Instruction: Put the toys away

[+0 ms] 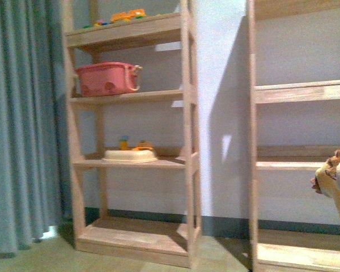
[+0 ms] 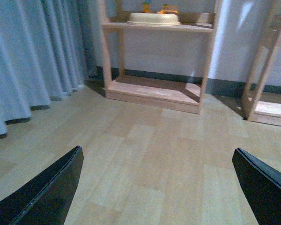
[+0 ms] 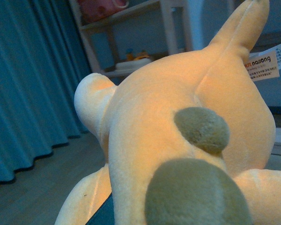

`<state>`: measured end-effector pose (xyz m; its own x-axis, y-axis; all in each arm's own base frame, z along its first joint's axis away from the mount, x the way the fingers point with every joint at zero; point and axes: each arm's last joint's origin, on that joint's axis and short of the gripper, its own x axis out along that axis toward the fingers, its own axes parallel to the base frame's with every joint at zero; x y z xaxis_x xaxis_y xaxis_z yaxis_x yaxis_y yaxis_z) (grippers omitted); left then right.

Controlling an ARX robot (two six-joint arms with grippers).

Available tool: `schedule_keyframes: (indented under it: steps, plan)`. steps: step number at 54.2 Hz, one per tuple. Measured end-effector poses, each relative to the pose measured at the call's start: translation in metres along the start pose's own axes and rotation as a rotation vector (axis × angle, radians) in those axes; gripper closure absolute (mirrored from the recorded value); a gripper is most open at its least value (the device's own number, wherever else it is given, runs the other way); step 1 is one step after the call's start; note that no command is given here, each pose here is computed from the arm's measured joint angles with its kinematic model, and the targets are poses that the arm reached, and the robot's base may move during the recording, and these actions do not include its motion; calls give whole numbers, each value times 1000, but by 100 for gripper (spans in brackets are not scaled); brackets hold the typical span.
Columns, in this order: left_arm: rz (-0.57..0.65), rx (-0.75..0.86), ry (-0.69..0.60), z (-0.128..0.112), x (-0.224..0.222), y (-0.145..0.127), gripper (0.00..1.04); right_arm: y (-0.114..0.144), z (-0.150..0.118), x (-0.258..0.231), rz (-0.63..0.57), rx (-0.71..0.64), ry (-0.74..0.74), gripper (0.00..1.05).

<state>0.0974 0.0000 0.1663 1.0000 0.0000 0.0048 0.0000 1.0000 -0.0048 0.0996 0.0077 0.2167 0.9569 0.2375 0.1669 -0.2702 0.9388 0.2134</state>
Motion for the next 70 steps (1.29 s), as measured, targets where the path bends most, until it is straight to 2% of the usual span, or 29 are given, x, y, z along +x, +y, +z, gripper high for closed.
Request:
schedule_keyframes:
  steps: [70]
  plan:
    - [0, 0, -1, 0, 0, 0, 6, 0, 0, 0, 0, -1, -4, 85]
